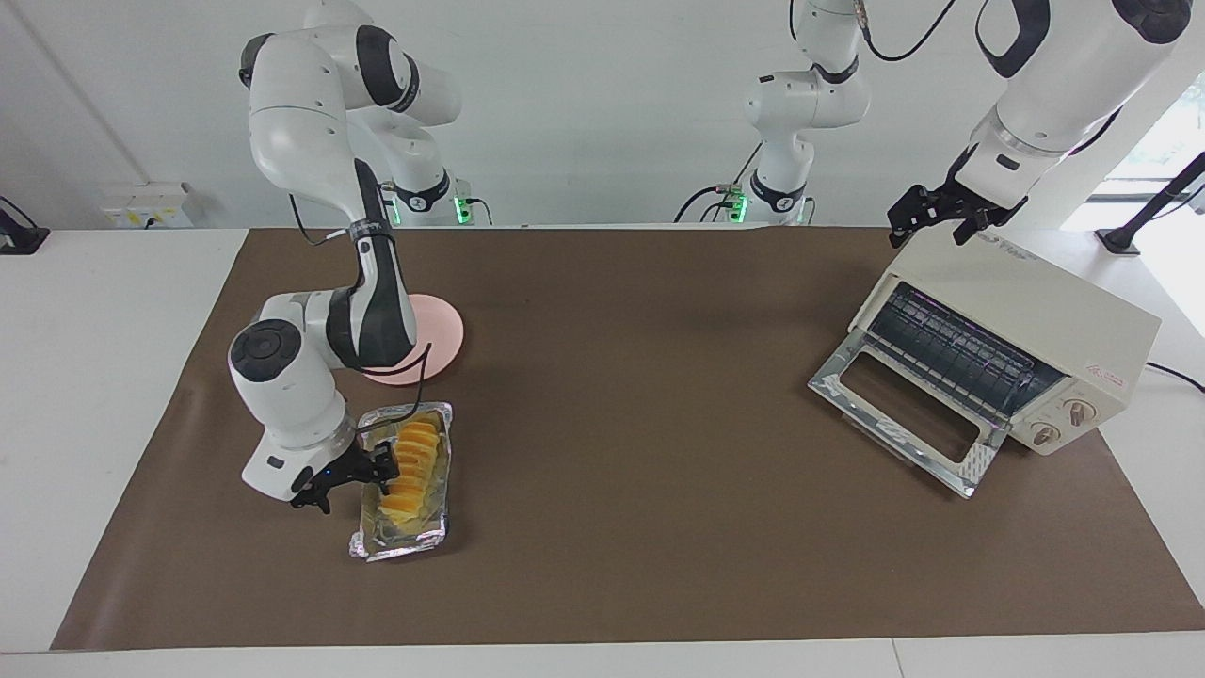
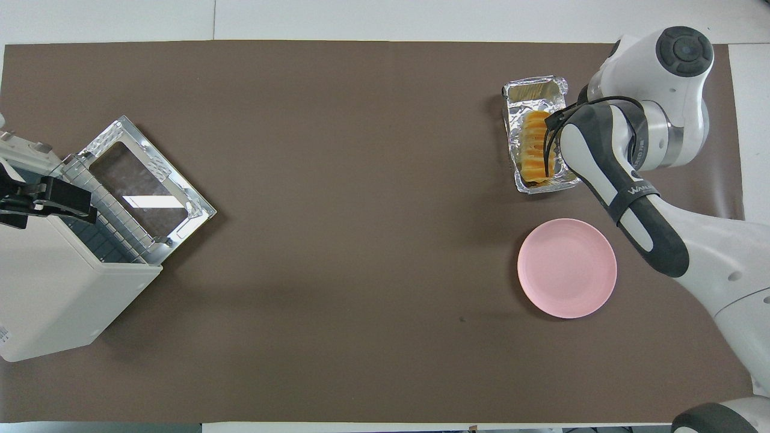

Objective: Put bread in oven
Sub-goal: 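Open the right gripper to release the bread into the foil tray, then grasp the edge of the foil tray with the right gripper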

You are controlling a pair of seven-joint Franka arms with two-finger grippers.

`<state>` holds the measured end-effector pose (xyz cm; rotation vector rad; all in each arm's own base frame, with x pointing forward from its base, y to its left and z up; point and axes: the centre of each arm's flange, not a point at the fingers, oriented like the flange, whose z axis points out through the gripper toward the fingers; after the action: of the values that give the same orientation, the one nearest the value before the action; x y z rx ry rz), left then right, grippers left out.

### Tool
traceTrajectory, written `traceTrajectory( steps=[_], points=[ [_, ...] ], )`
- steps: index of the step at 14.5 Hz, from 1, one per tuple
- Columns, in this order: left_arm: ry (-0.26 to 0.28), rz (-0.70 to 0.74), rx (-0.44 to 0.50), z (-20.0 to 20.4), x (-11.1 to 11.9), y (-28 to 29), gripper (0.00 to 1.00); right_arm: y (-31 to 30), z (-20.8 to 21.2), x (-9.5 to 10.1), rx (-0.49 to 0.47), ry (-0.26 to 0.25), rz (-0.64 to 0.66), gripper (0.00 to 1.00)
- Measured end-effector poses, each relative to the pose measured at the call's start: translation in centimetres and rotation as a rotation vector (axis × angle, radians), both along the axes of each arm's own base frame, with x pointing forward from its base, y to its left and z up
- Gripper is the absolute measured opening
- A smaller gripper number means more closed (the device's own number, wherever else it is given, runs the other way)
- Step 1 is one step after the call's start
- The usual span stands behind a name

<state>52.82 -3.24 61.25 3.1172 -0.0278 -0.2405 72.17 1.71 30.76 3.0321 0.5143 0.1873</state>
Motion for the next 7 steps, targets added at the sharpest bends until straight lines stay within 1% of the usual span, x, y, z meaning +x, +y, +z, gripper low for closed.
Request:
traceTrajectory(
  steps=[3, 4, 5, 6, 7],
  points=[
    [0.000, 0.000, 0.000, 0.0, 0.0, 0.0, 1.00, -0.4, -0.5, -0.5, 0.001, -0.002, -0.004, 0.49],
    [0.000, 0.000, 0.000, 0.0, 0.0, 0.0, 1.00, -0.4, -0.3, -0.6, 0.000, 0.002, -0.004, 0.41],
    [0.000, 0.000, 0.000, 0.0, 0.0, 0.0, 1.00, -0.3, 0.0, -0.6, 0.000, 0.007, -0.003, 0.27],
    [0.000, 0.000, 0.000, 0.0, 0.0, 0.0, 1.00, -0.3, 0.5, -0.7, -0.002, 0.022, -0.004, 0.17],
    [0.000, 0.000, 0.000, 0.0, 0.0, 0.0, 1.00, -0.2, 1.2, -0.8, -0.004, 0.050, -0.005, 0.07]
  ],
)
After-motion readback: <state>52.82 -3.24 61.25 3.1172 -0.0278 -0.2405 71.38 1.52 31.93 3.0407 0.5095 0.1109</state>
